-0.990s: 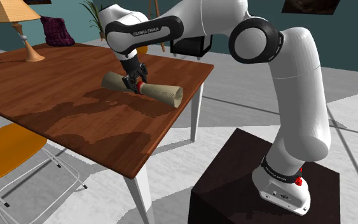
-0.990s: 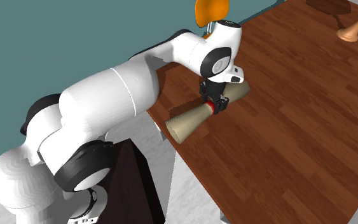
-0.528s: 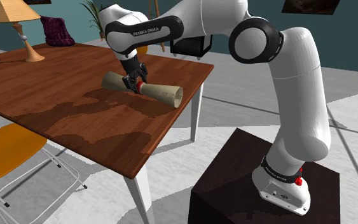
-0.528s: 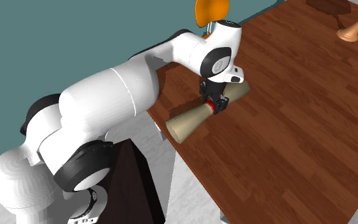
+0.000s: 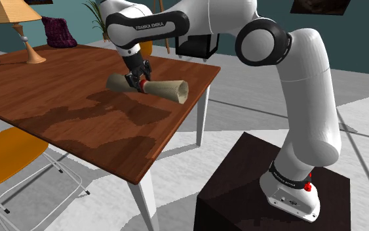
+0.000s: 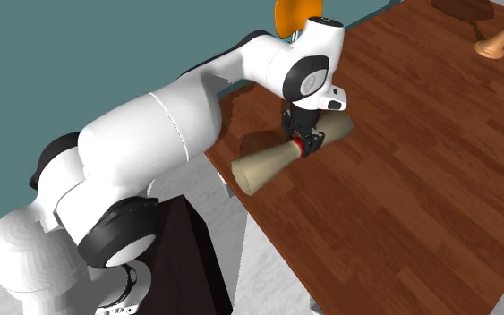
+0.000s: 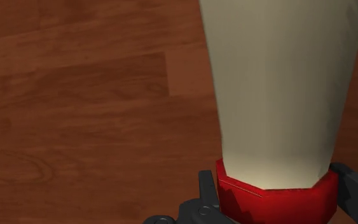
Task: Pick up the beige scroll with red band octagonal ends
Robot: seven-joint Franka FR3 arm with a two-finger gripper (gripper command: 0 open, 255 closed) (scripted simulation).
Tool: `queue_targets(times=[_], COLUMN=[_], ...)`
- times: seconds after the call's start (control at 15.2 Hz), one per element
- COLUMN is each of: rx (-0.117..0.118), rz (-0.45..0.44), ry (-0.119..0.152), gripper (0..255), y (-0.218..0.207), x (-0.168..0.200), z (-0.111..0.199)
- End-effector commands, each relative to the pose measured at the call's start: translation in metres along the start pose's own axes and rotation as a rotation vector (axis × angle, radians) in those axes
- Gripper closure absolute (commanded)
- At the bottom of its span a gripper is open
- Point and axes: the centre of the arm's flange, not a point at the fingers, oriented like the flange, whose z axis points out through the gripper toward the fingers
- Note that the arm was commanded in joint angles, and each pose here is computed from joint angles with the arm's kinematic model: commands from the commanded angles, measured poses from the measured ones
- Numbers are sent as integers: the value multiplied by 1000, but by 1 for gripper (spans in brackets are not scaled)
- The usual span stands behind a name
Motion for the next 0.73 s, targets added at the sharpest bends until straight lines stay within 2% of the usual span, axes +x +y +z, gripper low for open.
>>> queue_targets(times=[0.0,0.53,0.66], rx=[0,0,0], rz=[1,1,1], ry=[2,2,2], gripper=[255,255,255], y=[3,11,11], x=[-2,-8,-8], z=[-12,-54,-54])
